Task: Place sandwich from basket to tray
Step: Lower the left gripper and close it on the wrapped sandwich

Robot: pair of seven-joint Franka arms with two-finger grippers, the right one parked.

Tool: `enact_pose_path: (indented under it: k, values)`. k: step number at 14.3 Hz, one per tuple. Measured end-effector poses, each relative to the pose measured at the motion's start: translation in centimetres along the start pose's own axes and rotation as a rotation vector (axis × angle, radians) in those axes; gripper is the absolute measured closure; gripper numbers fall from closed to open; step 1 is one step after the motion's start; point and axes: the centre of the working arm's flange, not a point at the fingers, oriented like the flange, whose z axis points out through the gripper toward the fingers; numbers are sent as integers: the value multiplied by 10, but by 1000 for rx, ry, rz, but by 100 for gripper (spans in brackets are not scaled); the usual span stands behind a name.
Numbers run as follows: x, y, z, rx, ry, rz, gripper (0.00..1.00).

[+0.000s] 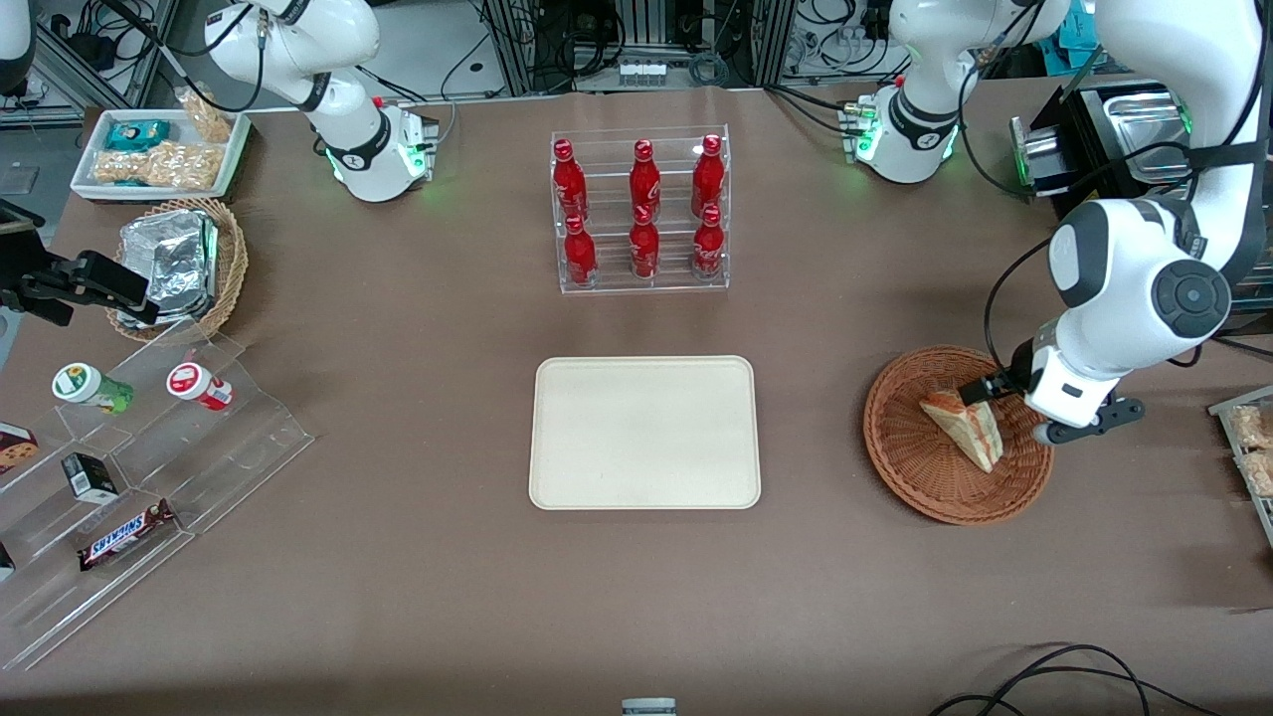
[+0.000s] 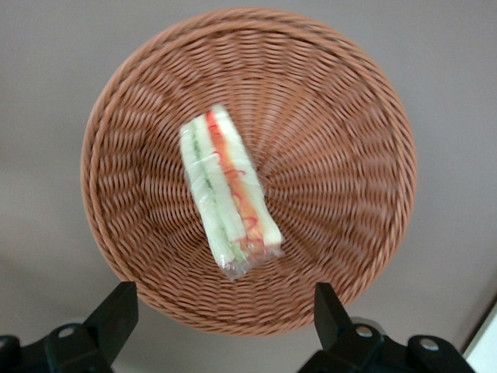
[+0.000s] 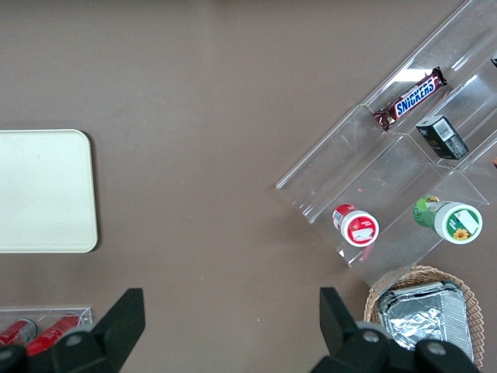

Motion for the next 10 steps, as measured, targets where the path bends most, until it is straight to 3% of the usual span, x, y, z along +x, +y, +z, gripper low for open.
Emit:
enact_pose_path:
  k: [3, 7, 10]
  values:
    - [11, 6, 31, -20, 23, -233, 0]
    - [15, 7, 75, -2, -10, -304, 4]
    - [16, 7, 78, 4, -18, -322, 35]
